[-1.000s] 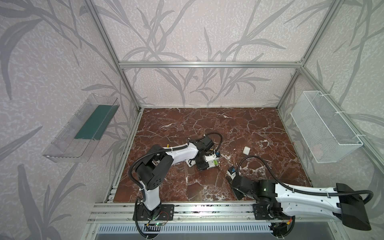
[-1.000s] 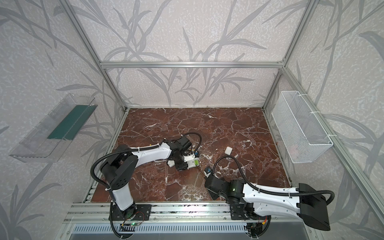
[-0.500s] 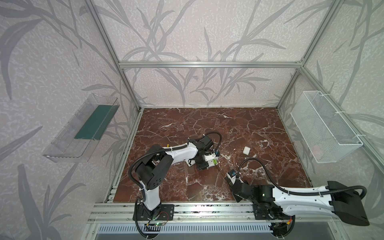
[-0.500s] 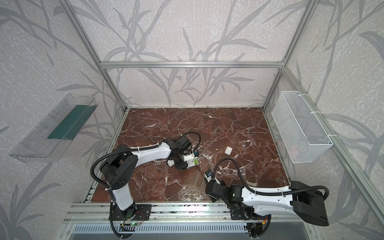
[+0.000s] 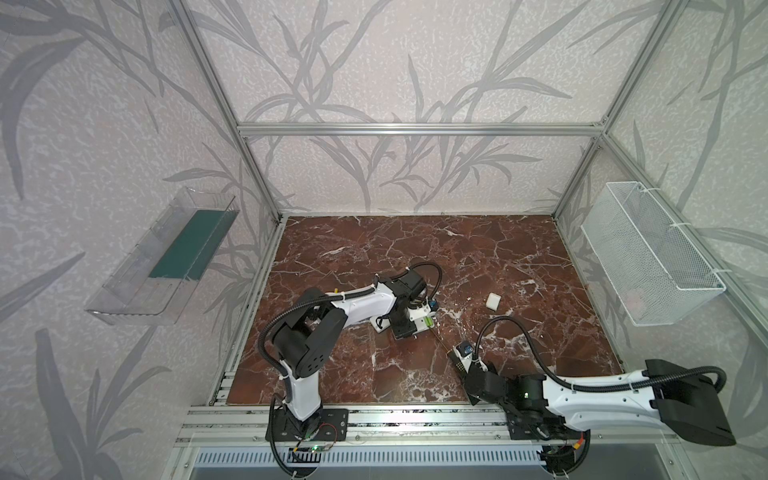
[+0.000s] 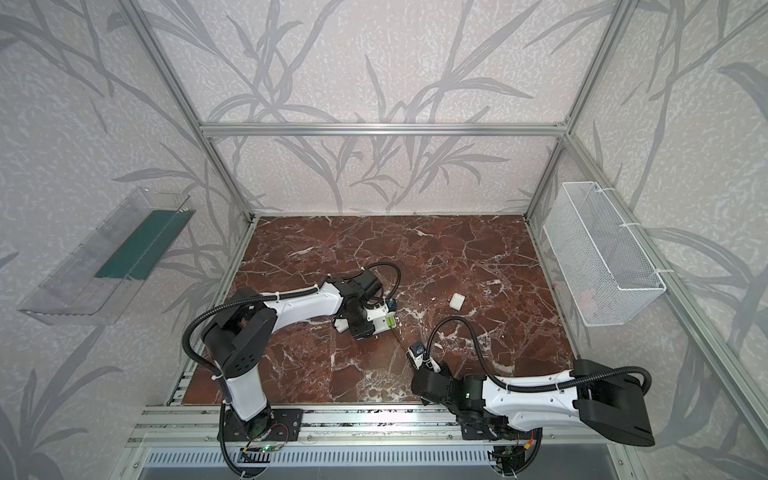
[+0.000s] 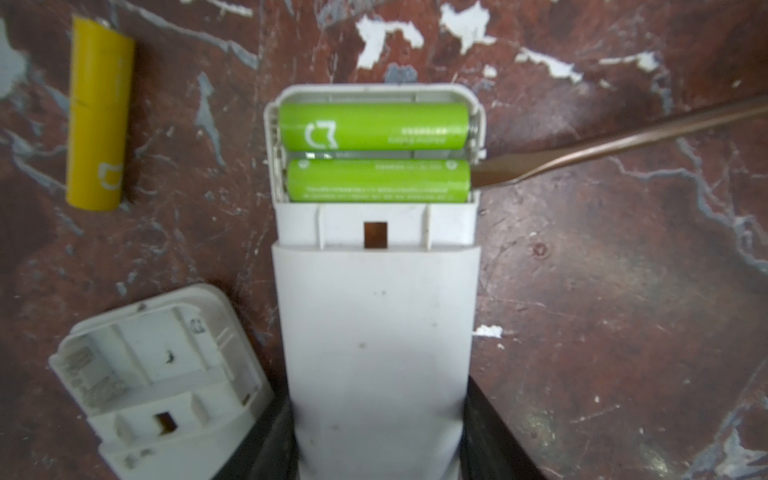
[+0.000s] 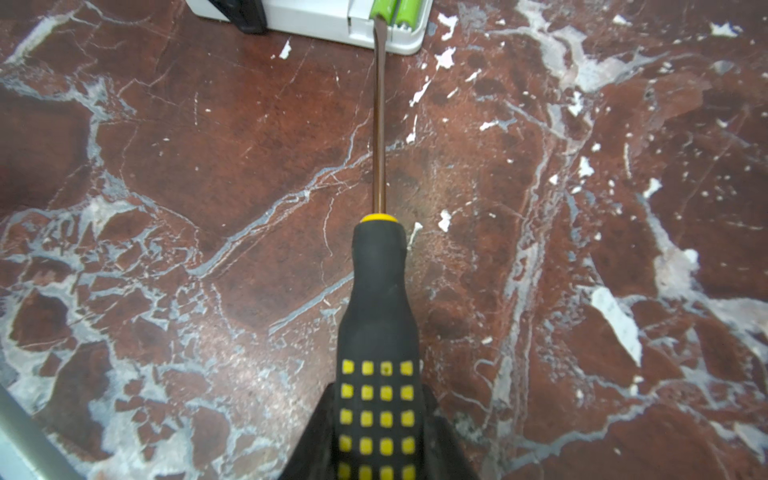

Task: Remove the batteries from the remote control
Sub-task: 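Pry the nearer green battery out of the remote with the screwdriver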

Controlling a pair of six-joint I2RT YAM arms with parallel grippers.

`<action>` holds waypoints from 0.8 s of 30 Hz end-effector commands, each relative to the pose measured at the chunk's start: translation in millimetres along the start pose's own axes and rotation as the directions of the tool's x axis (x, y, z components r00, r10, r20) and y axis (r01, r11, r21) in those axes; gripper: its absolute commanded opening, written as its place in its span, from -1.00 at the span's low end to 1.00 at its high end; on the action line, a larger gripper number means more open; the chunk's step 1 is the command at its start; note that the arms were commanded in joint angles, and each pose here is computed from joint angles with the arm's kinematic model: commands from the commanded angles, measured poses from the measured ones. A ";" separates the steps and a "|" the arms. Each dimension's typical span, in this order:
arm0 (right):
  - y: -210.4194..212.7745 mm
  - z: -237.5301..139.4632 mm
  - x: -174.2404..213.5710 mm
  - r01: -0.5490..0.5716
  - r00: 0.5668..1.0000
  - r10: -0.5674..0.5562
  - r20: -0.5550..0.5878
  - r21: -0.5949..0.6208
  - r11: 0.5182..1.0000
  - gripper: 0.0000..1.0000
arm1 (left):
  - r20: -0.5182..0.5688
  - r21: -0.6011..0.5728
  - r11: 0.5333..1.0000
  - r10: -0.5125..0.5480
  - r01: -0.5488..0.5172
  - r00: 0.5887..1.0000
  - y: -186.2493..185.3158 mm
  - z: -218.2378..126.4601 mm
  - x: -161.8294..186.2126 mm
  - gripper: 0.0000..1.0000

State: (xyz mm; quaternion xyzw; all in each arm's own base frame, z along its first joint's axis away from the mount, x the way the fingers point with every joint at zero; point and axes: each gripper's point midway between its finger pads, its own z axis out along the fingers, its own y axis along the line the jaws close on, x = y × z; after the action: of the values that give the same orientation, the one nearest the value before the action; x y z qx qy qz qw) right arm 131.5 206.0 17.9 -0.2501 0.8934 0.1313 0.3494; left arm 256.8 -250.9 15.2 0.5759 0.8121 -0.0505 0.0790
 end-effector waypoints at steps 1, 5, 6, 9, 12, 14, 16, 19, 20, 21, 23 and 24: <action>-6.0 1.3 -10.9 -0.042 0.996 0.040 0.075 0.027 0.999 -1.00 | -0.106 0.131 0.991 0.050 -0.036 0.993 -29.0 12.2 25.4 -0.09; -7.6 0.3 -11.8 -0.046 0.995 0.043 0.091 0.027 0.999 -1.00 | -0.111 0.137 0.990 0.054 -0.038 0.992 -30.0 12.2 26.1 -0.10; -8.3 0.0 -12.1 -0.045 0.995 0.042 0.092 0.030 0.999 -1.00 | -0.115 0.138 0.990 0.054 -0.038 0.992 -29.9 12.4 26.8 -0.10; -8.2 -0.9 -14.1 -0.045 0.994 0.042 0.102 0.030 0.999 -1.00 | -0.119 0.142 0.989 0.053 -0.036 0.992 -30.7 12.5 27.7 -0.11; -7.6 -1.2 -15.9 -0.043 0.994 0.040 0.105 0.031 0.999 -1.00 | -0.123 0.135 0.990 0.051 -0.034 0.991 -29.7 12.3 28.5 -0.11; -8.9 -1.0 -15.7 -0.044 0.994 0.040 0.103 0.040 0.998 -1.00 | -0.128 0.133 0.991 0.051 -0.033 0.991 -29.5 12.8 29.6 -0.12; -12.2 -1.9 -16.1 -0.043 0.994 0.037 0.103 0.059 0.997 -1.00 | -0.132 0.128 0.991 0.047 -0.030 0.990 -28.3 12.8 30.2 -0.12; -17.7 -3.9 -17.4 -0.084 0.991 0.075 0.112 0.083 0.993 -1.00 | -0.140 0.109 0.994 0.040 -0.025 0.989 -25.5 12.6 31.0 -0.13; -19.7 -4.7 -17.8 -0.093 0.990 0.082 0.115 0.092 0.991 -1.00 | -0.143 0.105 0.994 0.037 -0.022 0.989 -24.7 13.0 31.1 -0.13; -21.4 -5.4 -17.9 -0.097 0.990 0.085 0.117 0.100 0.990 -1.00 | -0.143 0.101 0.995 0.033 -0.018 0.989 -23.7 12.7 30.8 -0.13; -22.0 -6.3 -18.7 -0.101 0.989 0.089 0.118 0.103 0.990 -1.00 | -0.145 0.093 0.996 0.030 -0.016 0.989 -22.2 11.9 30.0 -0.13; -22.0 -6.6 -18.5 -0.100 0.989 0.088 0.117 0.103 0.990 -1.00 | -0.145 0.092 0.996 0.028 -0.014 0.989 -21.6 11.8 29.6 -0.14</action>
State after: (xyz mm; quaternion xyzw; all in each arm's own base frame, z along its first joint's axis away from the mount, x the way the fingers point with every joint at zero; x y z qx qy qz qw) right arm 144.8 195.2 25.7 -0.2035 0.8901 0.1215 0.3893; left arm 257.5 -250.3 15.3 0.5768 0.8123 -0.0462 0.0733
